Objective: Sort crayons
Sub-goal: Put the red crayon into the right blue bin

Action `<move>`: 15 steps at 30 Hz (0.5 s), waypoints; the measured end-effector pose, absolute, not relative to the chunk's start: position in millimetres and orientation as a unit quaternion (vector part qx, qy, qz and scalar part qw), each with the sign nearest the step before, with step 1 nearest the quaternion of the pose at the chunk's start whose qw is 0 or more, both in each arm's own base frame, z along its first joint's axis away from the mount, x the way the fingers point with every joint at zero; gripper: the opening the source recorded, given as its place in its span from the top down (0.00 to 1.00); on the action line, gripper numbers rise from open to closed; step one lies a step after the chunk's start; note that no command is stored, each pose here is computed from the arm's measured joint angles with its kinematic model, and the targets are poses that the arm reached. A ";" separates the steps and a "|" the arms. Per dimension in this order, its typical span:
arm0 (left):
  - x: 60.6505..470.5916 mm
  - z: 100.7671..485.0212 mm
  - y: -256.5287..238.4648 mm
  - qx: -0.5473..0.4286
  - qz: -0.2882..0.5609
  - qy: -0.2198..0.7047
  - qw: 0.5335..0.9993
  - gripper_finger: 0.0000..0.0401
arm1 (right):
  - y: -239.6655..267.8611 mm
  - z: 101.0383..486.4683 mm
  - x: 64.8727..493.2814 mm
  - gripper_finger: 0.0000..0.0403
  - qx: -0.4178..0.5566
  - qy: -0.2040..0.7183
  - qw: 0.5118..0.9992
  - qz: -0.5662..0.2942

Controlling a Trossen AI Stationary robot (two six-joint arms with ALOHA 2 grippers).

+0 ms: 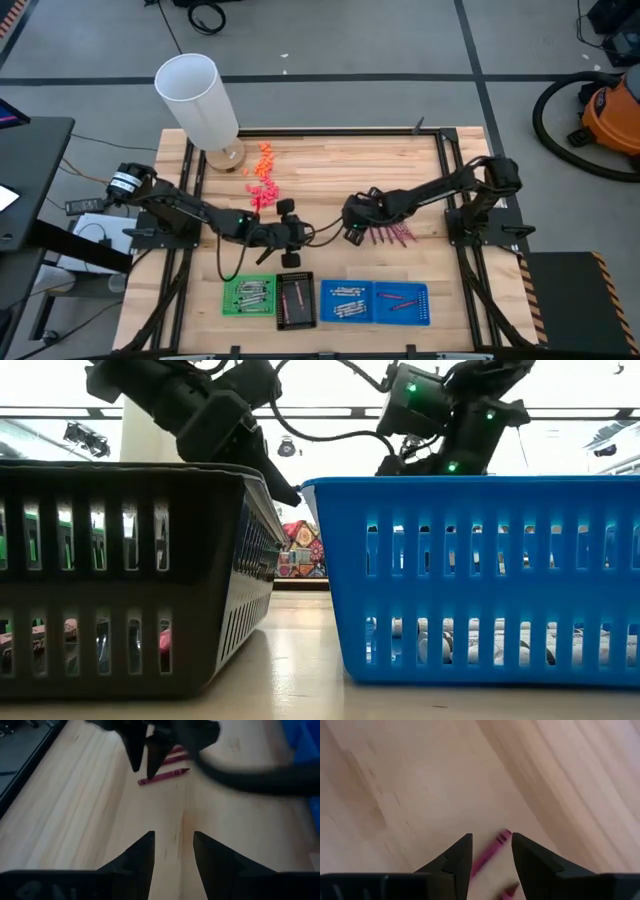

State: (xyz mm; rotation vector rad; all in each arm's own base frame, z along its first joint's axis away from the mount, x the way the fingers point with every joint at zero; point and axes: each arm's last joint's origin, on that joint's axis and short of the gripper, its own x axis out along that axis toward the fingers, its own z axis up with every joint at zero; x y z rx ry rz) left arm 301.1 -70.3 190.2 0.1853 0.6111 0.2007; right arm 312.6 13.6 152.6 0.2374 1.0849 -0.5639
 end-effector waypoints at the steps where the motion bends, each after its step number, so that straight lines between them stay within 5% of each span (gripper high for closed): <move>1: 300.5 190.0 -72.3 0.097 0.094 0.301 0.944 0.64 | 12.7 152.0 313.4 0.63 0.120 0.508 0.811 -0.265; 15: 293.6 186.9 -88.1 0.114 0.083 0.314 0.939 0.64 | 15.4 134.2 310.0 0.63 0.121 0.559 0.782 -0.245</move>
